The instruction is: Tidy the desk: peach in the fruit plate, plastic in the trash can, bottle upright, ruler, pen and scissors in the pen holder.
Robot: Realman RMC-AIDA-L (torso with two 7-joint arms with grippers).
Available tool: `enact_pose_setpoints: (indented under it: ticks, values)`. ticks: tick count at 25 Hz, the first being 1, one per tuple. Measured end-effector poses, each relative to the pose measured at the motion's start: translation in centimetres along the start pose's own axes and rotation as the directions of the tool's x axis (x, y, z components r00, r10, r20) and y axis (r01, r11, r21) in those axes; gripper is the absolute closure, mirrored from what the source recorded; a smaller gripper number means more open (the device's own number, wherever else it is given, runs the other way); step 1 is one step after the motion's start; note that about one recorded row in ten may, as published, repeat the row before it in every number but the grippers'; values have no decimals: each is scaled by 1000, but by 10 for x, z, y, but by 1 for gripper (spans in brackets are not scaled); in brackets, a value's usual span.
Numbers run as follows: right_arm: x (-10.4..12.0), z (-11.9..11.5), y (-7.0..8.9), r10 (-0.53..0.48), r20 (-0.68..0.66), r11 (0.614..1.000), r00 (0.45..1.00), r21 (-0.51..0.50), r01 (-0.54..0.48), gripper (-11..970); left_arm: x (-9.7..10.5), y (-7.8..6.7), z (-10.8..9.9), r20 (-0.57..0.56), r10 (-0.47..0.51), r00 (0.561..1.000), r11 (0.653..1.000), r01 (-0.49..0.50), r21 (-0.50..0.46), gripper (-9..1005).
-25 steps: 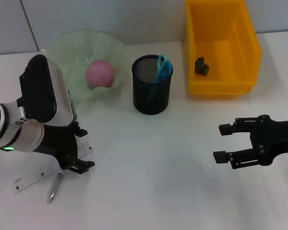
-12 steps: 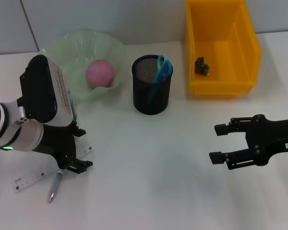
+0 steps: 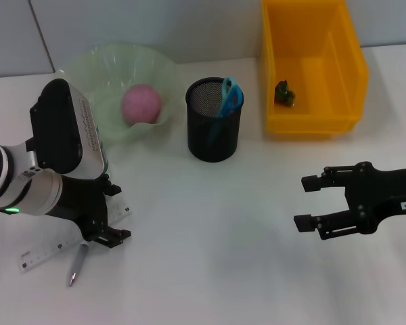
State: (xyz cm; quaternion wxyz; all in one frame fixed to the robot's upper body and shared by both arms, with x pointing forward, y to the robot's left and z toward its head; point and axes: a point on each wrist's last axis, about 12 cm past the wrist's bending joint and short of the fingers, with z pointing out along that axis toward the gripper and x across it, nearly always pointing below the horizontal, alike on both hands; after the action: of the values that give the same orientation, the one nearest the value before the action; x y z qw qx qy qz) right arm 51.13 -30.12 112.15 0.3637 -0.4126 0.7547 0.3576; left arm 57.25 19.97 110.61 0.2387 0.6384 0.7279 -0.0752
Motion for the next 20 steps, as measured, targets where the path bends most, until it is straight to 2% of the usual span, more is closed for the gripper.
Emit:
enact_pose_setpoints:
  ticks: [20]
  values:
    - [0,0,0,1,0,1000,1000,1,-1,137,-3,2,4,-26,17,1000,1000,-17,7,238]
